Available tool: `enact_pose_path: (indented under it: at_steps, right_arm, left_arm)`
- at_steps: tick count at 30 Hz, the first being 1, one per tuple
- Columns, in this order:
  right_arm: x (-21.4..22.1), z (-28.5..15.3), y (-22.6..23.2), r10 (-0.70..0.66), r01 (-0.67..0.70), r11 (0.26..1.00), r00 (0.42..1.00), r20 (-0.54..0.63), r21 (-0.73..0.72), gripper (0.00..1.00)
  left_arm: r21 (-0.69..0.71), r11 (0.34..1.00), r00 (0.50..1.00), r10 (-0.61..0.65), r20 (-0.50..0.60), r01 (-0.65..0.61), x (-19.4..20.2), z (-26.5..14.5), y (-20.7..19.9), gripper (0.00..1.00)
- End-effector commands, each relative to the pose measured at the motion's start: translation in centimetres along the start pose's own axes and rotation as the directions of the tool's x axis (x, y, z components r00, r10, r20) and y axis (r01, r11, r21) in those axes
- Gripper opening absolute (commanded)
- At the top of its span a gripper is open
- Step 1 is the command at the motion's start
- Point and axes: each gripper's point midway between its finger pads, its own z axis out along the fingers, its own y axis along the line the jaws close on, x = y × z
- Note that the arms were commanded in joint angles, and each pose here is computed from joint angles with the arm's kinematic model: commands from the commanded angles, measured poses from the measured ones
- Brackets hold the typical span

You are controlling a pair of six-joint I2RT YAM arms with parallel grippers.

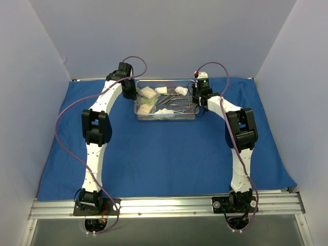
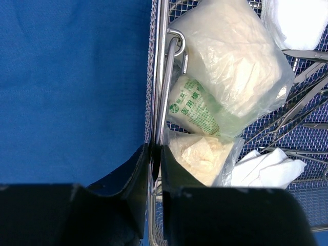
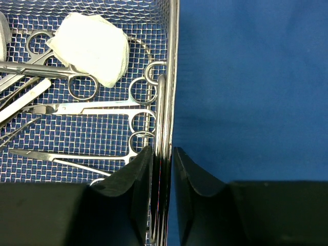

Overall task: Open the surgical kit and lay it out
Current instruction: Move the container from the surgical kit.

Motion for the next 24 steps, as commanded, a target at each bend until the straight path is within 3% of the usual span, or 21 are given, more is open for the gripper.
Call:
enact_pose_path:
  at_steps: [1, 2, 4, 5, 8, 9, 15, 19, 21, 24]
  right_arm:
    - [-2.7, -0.5, -0.1, -0.017, 0.017, 1.000, 0.998, 0.065, -0.008, 0.22]
    - [-2.9, -0.6, -0.1, -0.018, 0.019, 1.000, 0.998, 0.066, -0.007, 0.27]
    - [-3.8, -1.2, -0.2, -0.020, 0.021, 1.000, 0.996, 0.086, -0.007, 0.34]
    - [-4.0, -1.4, -0.1, -0.021, 0.022, 1.000, 0.996, 0.087, -0.008, 0.41]
    - [-6.3, -3.0, -0.3, -0.022, 0.023, 1.000, 0.991, 0.135, -0.003, 0.47]
    - [-7.1, -3.6, -0.3, -0.021, 0.021, 1.000, 0.988, 0.152, -0.001, 0.50]
    - [-13.4, -9.9, -1.5, 0.006, -0.021, 0.999, 0.954, 0.299, 0.045, 0.80]
    - [-17.6, -16.3, -3.8, 0.107, -0.150, 0.987, 0.895, 0.434, 0.066, 0.85]
    - [-18.4, -19.3, -5.6, 0.143, -0.215, 0.972, 0.857, 0.495, 0.091, 0.99]
    - [-17.8, -21.2, -7.5, 0.156, -0.255, 0.961, 0.815, 0.558, 0.103, 1.00]
  left_arm:
    - [-0.046, 0.998, 0.997, -0.033, 0.076, 0.036, -2.4, 0.0, 1.8, 0.21]
    - [-0.043, 0.998, 0.996, -0.031, 0.081, 0.035, -2.6, -0.3, 1.7, 0.35]
    - [-0.045, 0.999, 0.994, -0.025, 0.105, 0.030, -3.4, -1.2, 1.6, 0.44]
    - [-0.043, 0.999, 0.993, -0.023, 0.119, 0.028, -3.8, -1.8, 1.4, 0.56]
    - [-0.030, 0.999, 0.983, -0.016, 0.184, 0.022, -5.8, -4.6, 0.8, 0.76]
    - [-0.027, 0.999, 0.974, -0.017, 0.225, 0.024, -7.0, -6.5, 0.5, 0.92]
    - [-0.015, 0.999, 0.922, -0.023, 0.386, 0.031, -10.2, -15.7, -0.4, 0.94]
    - [-0.020, 0.999, 0.885, -0.023, 0.465, 0.036, -10.1, -20.9, -0.3, 0.94]
    - [-0.023, 0.999, 0.869, -0.031, 0.494, 0.048, -9.0, -23.2, 0.4, 0.94]
    - [-0.019, 0.997, 0.861, -0.055, 0.506, 0.074, -6.5, -25.3, 1.5, 0.94]
